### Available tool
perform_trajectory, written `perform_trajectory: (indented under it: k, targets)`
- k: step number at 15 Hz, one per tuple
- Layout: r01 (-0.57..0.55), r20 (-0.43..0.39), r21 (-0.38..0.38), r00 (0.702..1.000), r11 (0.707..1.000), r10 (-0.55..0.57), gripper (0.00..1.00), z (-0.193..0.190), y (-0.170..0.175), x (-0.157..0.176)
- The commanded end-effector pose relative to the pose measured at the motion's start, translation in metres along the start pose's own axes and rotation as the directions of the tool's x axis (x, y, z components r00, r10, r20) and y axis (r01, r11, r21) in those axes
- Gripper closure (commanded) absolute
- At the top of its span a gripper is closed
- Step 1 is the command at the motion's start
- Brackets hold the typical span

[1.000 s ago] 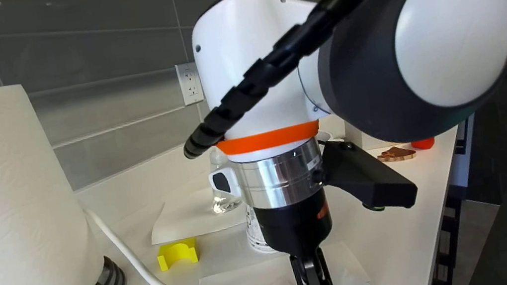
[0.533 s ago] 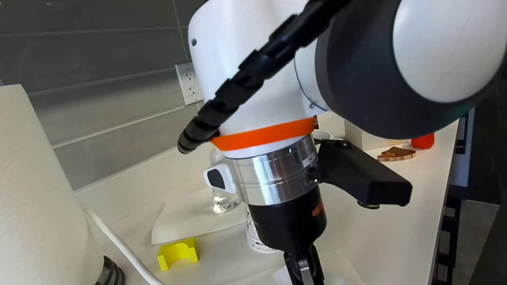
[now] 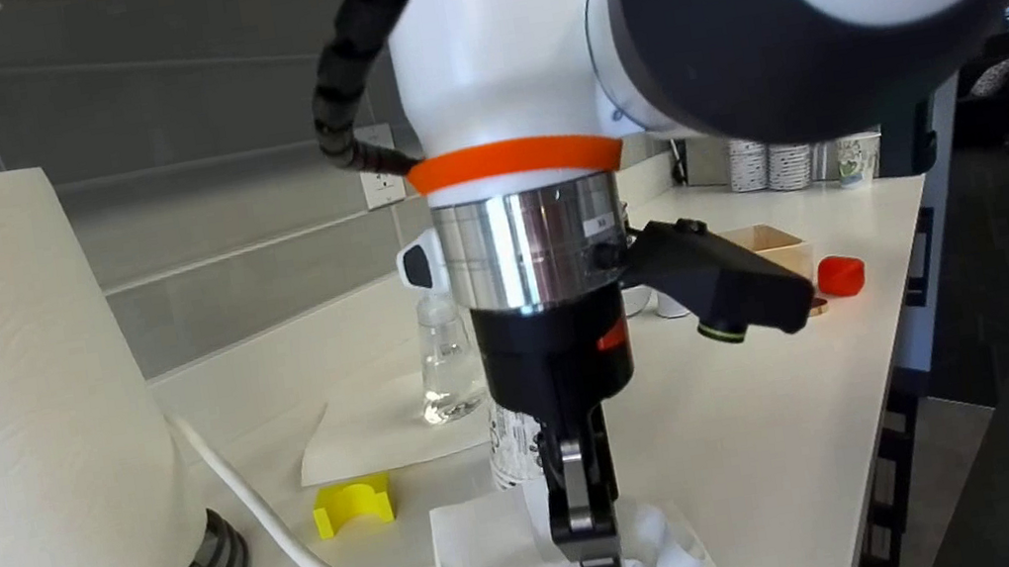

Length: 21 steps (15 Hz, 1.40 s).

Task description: Use the paper towel to clean the surface

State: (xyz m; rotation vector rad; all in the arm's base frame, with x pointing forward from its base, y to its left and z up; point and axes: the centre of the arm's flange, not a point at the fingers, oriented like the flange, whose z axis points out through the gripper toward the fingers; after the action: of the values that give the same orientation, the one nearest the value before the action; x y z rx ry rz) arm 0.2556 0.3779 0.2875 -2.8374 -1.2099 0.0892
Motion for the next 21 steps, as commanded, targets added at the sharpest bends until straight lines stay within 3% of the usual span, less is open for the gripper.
perform_trajectory:
  k: [1,4,7,11,15,18,21]
  targets:
    - [-0.158,0.024,-0.040,0.987,0.987,0.159,1.00,-0.041,0.024,-0.034]
    - [-0.310,0.047,-0.072,0.948,0.948,0.314,1.00,-0.053,0.063,-0.056]
    - [-0.461,0.055,-0.090,0.883,0.883,0.466,1.00,-0.063,0.107,-0.076]
    - [-0.642,0.054,-0.109,0.759,0.759,0.649,1.00,-0.064,0.163,-0.083]
    - [-0.771,0.002,-0.114,0.630,0.627,0.776,1.00,-0.043,0.216,-0.075]
    - [-0.818,-0.043,-0.088,0.574,0.569,0.818,1.00,-0.023,0.243,-0.074]
    - [-0.844,-0.064,-0.065,0.535,0.532,0.842,1.00,0.000,0.263,-0.072]
